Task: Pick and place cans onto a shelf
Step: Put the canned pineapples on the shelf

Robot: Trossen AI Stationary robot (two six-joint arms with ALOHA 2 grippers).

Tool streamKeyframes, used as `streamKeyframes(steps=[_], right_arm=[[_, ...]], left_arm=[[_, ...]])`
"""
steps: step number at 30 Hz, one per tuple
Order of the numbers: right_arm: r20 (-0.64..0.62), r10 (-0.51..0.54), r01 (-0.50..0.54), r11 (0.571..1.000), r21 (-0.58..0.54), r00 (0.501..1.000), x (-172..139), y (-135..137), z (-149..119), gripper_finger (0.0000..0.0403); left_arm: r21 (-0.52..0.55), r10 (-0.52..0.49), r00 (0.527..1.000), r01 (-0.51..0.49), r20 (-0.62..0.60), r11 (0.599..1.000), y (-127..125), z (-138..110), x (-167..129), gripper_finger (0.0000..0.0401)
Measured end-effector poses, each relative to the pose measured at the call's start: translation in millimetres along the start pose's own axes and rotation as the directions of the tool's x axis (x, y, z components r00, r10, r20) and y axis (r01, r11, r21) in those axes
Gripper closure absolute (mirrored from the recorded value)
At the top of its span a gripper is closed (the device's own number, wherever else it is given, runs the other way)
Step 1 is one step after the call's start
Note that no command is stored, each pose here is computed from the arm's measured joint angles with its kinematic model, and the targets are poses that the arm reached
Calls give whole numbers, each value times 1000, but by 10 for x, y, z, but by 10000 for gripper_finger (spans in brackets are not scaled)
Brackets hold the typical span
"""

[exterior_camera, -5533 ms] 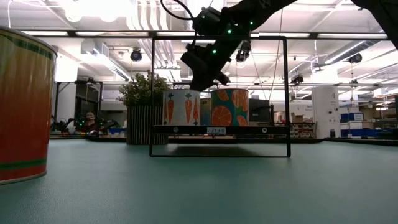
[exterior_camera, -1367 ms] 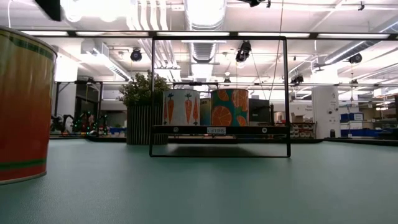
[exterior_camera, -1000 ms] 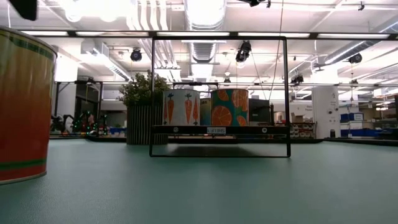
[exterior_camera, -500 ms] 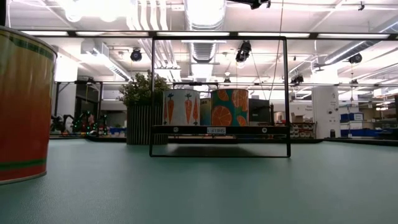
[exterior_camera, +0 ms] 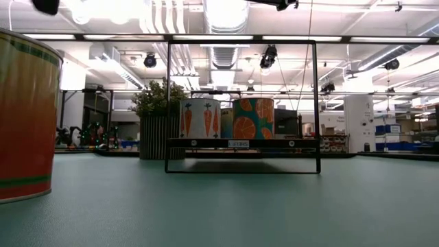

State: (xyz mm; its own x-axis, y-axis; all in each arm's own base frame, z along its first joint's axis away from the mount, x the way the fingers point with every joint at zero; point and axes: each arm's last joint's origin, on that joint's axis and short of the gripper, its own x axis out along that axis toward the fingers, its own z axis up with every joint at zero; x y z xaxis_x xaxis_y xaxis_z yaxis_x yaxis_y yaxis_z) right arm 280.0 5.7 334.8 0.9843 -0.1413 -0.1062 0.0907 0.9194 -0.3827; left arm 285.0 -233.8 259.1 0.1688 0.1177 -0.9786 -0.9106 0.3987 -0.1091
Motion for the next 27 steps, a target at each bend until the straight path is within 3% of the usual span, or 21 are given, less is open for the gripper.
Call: streamKeyframes(steps=[6, 27], right_arm=[[-2, 1, -1, 1000, 0, 1000, 0, 1, -2, 390], [-11, 4, -4, 1000, -3, 1000, 1, 5, -13, 390]], left_arm=[[-11, 27, 1000, -27, 7, 1000, 35, -13, 79, 29], [-27, -21, 1000, 22, 12, 999, 7, -39, 177, 29]])
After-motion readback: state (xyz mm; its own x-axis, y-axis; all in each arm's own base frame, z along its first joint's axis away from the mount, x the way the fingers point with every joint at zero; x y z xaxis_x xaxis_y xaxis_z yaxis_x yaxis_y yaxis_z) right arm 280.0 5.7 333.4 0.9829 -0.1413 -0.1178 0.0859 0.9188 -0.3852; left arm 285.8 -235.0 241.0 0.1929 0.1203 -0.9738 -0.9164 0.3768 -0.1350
